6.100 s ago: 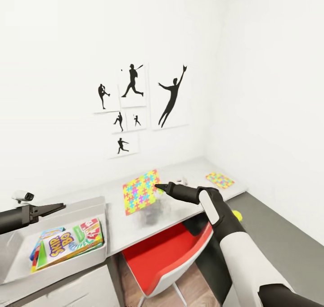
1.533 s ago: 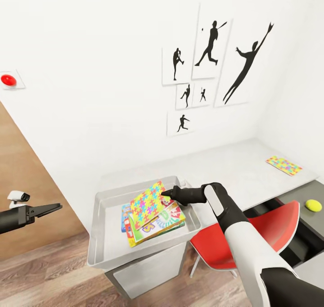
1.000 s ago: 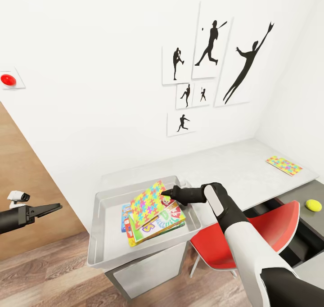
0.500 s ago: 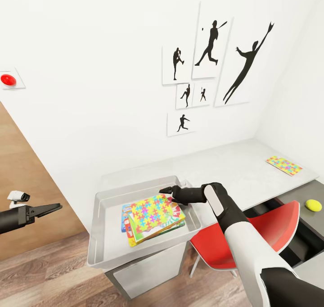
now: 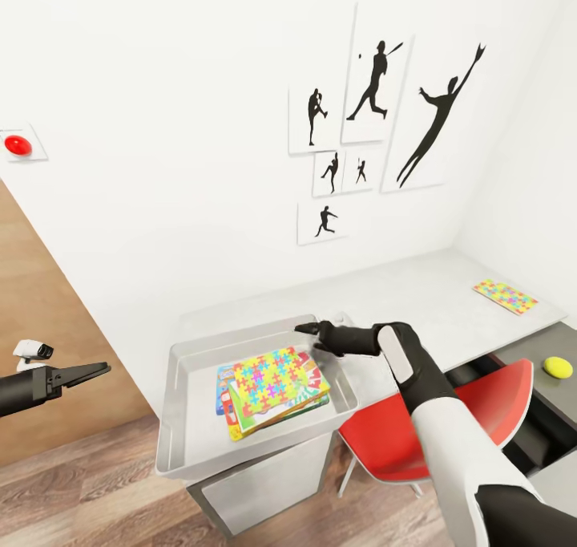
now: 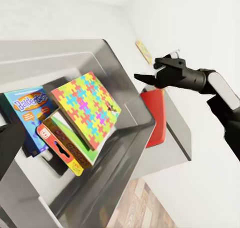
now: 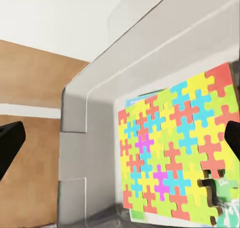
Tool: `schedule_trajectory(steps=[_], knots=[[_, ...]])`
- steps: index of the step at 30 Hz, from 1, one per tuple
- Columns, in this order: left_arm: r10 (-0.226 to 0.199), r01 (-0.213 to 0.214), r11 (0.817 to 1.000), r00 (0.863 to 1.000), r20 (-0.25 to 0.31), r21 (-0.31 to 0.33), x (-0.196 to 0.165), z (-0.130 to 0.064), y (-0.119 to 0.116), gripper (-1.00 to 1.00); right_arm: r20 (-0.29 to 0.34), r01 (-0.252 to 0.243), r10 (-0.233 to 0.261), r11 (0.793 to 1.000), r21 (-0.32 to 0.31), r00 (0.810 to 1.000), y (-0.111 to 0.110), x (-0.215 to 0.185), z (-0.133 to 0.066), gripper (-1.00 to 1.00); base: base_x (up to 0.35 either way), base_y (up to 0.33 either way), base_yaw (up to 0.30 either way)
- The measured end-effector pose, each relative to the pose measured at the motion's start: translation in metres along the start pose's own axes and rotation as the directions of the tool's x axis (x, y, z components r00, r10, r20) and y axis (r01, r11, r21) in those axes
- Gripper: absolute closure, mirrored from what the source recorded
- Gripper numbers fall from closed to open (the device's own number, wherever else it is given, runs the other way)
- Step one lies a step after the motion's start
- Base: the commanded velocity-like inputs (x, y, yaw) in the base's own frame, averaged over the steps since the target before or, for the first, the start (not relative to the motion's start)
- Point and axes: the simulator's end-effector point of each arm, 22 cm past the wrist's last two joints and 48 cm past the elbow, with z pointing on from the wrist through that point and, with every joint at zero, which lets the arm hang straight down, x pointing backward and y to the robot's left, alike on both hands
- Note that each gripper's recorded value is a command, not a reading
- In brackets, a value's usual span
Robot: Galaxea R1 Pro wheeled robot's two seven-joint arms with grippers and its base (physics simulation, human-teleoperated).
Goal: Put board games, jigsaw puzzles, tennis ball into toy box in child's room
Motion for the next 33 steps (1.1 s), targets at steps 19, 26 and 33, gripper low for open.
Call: schedule_trajectory(steps=[19, 26, 33], knots=[[0.025, -0.025, 1.000, 1.000, 0.015, 0.009, -0.006, -0.005, -0.012, -1.00, 0.254, 0.213, -0.130, 0.918, -0.334, 0.958, 0.069, -0.053, -0.109, -1.00, 0.000, 0.000, -0.056], [0.034, -0.034, 0.999, 0.999, 0.021, 0.012, -0.009, -0.007, -0.017, -1.00, 0.311, 0.264, -0.147, 0.887, -0.379, 0.939, 0.053, -0.041, -0.141, -1.00, 0.000, 0.000, -0.067], [0.043, -0.044, 0.999, 0.999, 0.027, 0.016, -0.011, -0.009, -0.022, -1.00, 0.416, 0.269, -0.105, 0.894, -0.359, 0.903, 0.004, -0.025, -0.172, -1.00, 0.000, 0.000, -0.070]])
